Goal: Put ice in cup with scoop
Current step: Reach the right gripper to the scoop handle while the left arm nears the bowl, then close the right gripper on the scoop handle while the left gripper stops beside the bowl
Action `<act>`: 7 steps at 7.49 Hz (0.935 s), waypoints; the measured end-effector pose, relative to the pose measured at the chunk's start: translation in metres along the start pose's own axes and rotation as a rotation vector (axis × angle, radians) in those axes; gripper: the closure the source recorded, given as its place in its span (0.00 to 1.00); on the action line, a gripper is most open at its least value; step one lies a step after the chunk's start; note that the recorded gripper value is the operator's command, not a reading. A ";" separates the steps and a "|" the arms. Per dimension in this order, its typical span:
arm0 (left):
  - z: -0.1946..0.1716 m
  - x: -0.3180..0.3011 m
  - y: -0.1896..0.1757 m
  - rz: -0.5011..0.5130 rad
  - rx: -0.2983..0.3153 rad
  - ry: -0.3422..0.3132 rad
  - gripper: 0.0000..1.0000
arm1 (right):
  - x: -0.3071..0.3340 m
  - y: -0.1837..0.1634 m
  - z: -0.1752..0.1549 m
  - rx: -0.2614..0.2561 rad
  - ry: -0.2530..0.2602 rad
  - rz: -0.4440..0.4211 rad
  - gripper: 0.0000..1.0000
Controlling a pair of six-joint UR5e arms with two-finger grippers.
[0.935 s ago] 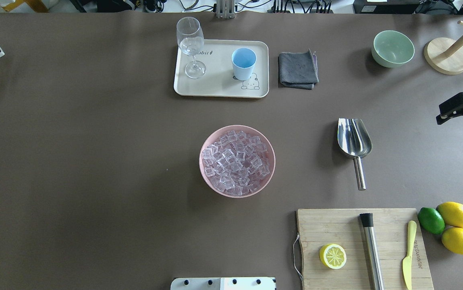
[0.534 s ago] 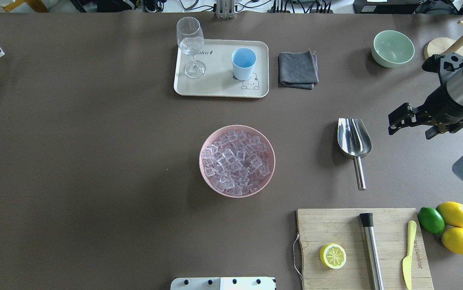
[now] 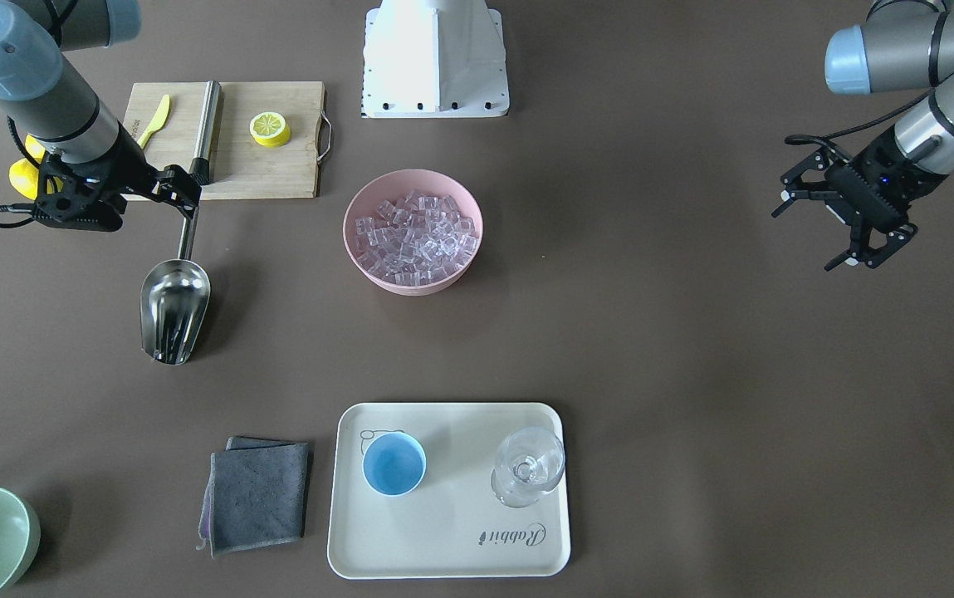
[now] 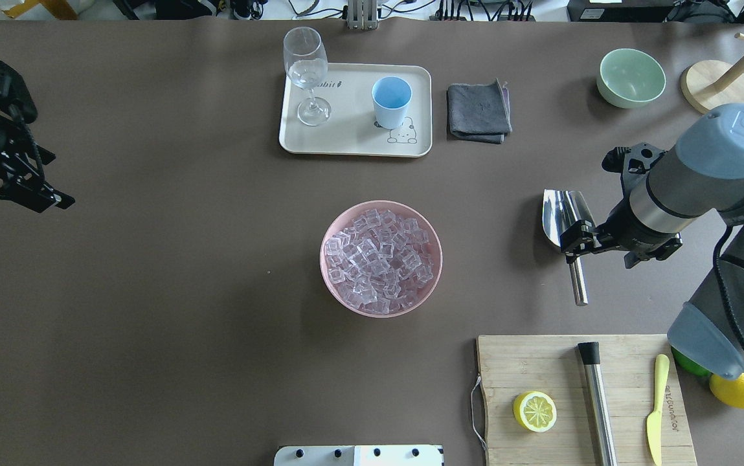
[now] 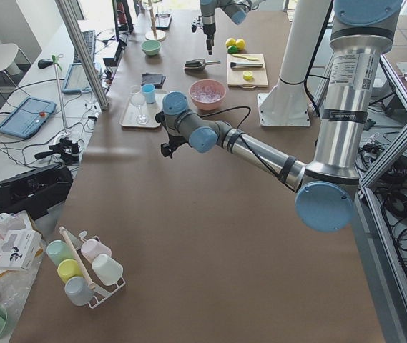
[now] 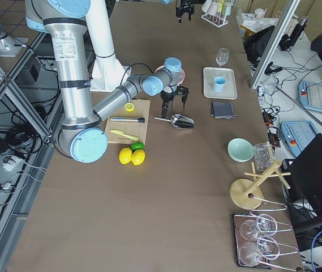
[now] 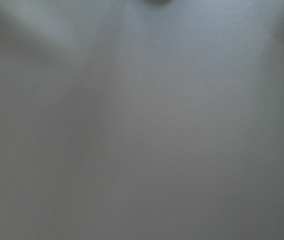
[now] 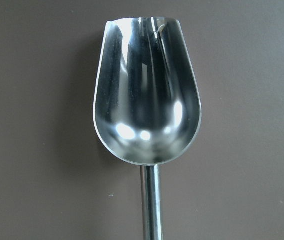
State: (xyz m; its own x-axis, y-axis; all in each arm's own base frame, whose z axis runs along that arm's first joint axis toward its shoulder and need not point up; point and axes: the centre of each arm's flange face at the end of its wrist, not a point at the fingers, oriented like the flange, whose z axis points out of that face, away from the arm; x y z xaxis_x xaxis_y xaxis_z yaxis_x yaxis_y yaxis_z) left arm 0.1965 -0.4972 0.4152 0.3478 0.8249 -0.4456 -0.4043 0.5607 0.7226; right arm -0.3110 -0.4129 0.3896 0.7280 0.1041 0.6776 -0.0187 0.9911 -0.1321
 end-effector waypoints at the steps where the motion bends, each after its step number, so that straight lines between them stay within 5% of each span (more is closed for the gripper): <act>1: 0.019 0.029 -0.024 0.110 0.036 -0.021 0.01 | -0.005 0.002 0.018 0.011 -0.007 -0.011 0.01; 5: 0.088 0.149 -0.078 0.438 0.231 -0.003 0.01 | -0.007 0.000 0.067 0.008 0.000 -0.007 0.03; 7: 0.118 0.190 -0.086 0.519 0.301 0.049 0.01 | -0.009 0.008 0.076 -0.008 0.009 0.004 0.57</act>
State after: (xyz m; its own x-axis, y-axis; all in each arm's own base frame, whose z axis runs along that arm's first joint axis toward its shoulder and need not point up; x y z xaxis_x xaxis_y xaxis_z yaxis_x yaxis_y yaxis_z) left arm 0.3971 -0.3975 0.3305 0.1264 0.9919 -0.0132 -0.2509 0.0448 0.9670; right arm -0.3696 -0.3996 0.4379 0.7338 0.1069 0.6709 -0.0162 0.9900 -0.1401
